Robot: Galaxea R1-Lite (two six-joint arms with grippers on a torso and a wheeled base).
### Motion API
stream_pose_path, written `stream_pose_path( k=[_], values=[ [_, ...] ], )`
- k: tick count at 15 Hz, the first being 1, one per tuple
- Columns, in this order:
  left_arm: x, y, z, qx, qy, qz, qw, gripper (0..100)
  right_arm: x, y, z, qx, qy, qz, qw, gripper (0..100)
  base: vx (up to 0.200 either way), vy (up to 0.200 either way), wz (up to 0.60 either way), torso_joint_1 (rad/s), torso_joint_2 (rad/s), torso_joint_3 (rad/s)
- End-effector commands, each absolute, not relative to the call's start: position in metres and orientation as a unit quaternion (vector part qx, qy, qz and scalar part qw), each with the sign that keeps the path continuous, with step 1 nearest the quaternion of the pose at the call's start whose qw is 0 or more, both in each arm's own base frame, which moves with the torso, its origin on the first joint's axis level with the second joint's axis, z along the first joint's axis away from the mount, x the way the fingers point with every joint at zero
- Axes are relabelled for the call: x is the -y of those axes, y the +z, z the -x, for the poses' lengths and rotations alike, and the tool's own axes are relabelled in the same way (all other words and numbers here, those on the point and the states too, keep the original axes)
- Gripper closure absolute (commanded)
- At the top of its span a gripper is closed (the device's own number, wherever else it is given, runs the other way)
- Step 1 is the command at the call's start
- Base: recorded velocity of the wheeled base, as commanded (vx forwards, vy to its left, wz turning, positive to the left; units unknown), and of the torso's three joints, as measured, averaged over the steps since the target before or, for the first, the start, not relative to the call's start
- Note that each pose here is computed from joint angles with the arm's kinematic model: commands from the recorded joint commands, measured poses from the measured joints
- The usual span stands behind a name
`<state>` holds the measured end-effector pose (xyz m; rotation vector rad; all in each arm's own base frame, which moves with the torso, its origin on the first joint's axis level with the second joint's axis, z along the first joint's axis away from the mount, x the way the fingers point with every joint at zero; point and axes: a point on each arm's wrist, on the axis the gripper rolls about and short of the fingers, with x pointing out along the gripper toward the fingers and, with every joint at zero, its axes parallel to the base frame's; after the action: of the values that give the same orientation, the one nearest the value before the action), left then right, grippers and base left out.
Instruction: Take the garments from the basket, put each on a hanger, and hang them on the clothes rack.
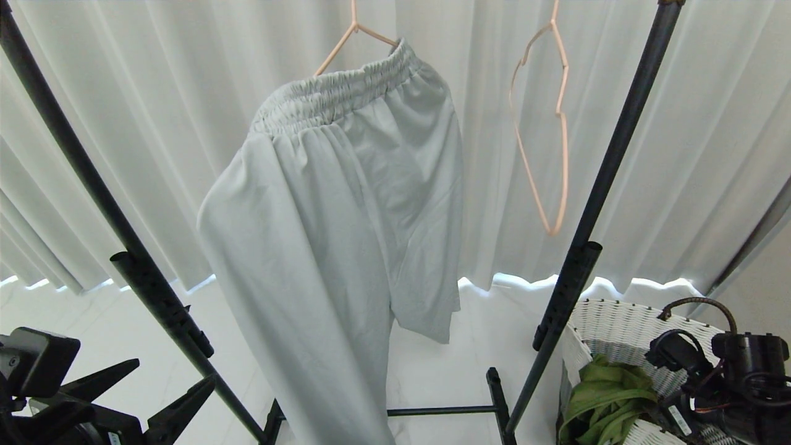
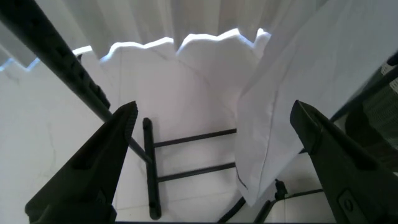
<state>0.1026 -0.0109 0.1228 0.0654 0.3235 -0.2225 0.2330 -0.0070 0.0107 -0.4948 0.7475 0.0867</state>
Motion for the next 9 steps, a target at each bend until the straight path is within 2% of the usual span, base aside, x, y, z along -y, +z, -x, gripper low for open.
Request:
stream_pose_path(
  k=[1, 3, 4, 9],
  values=[
    [0.012, 0.121, -0.103, -0.166, -0.116, -0.033, 0.979, 0, 0.008, -0.003, -0.236, -0.375, 0.044, 0.237, 0.895, 0, 0.0, 0.0, 0.0, 0.0, 0.0, 0.0],
    [0.014, 0.117, -0.099, -0.171, -0.129, -0.036, 0.976, 0, 0.009, -0.01, -0.243, -0.351, 0.037, 0.238, 0.905, 0, 0.0, 0.0, 0.0, 0.0, 0.0, 0.0],
    [0.015, 0.117, -0.098, -0.171, -0.131, -0.036, 0.976, 0, 0.009, -0.009, -0.243, -0.348, 0.036, 0.238, 0.906, 100, 0.0, 0.0, 0.0, 0.0, 0.0, 0.0],
    [0.015, 0.114, -0.098, -0.175, -0.133, -0.055, 0.974, 0, 0.007, 0.012, -0.242, -0.301, 0.007, 0.252, 0.92, 100, 0.0, 0.0, 0.0, 0.0, 0.0, 0.0]
  ],
)
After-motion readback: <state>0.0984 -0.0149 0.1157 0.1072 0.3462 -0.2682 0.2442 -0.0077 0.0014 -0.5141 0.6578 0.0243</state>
